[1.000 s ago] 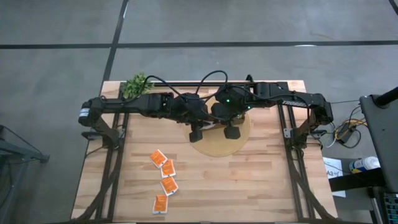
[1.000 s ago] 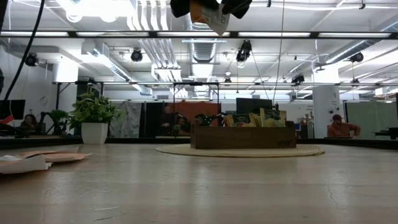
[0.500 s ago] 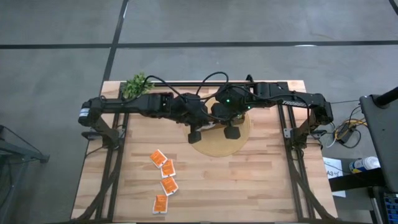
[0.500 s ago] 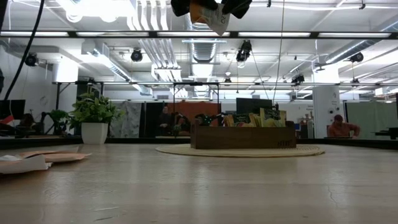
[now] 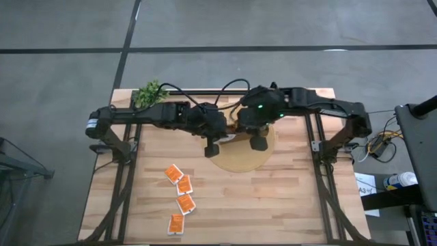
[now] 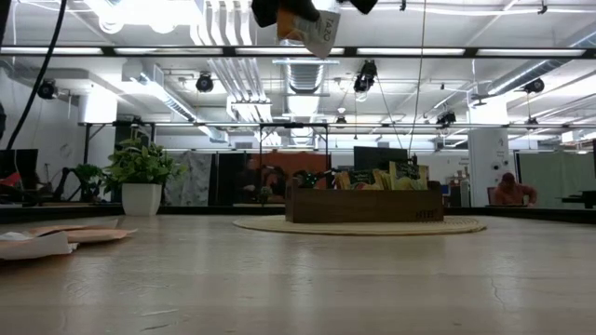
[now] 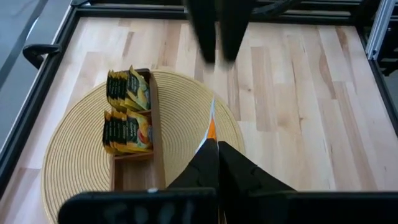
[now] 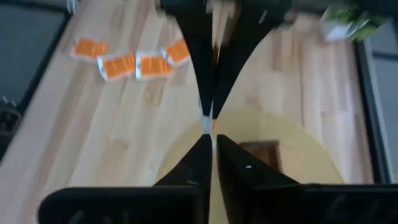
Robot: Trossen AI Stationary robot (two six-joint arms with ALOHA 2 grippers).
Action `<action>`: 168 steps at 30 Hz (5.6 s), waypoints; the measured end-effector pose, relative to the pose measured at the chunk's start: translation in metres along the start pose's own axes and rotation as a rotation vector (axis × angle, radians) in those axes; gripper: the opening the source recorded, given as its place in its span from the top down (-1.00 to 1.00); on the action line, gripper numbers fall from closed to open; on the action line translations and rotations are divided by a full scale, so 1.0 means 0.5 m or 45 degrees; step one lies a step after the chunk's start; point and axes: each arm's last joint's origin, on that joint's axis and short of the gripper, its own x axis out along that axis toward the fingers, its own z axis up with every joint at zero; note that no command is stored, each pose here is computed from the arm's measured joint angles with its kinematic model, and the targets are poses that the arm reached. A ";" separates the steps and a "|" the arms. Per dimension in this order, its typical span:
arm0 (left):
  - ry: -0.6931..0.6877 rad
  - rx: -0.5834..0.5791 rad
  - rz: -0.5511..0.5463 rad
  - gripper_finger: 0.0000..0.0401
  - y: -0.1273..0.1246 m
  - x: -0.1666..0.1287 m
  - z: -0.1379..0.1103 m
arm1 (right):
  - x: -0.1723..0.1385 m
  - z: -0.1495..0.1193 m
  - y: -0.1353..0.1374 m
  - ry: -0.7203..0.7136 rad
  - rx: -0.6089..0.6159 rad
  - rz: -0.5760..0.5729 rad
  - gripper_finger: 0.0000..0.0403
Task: Pick & Place Tea
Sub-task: Put the white tea bag into the left section of the wooden organizer
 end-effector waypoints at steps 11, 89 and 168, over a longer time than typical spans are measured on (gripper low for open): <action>-0.160 -0.051 0.007 1.00 0.005 0.020 -0.027 | -0.172 -0.009 0.029 -0.343 0.145 -0.031 0.42; -1.017 -0.716 0.361 1.00 0.172 0.343 -0.385 | -0.120 -0.002 0.022 -0.274 0.160 -0.021 0.62; -0.767 -0.401 -0.217 0.38 -0.061 -0.069 -0.348 | 0.041 -0.103 0.014 -0.032 0.344 -0.016 0.16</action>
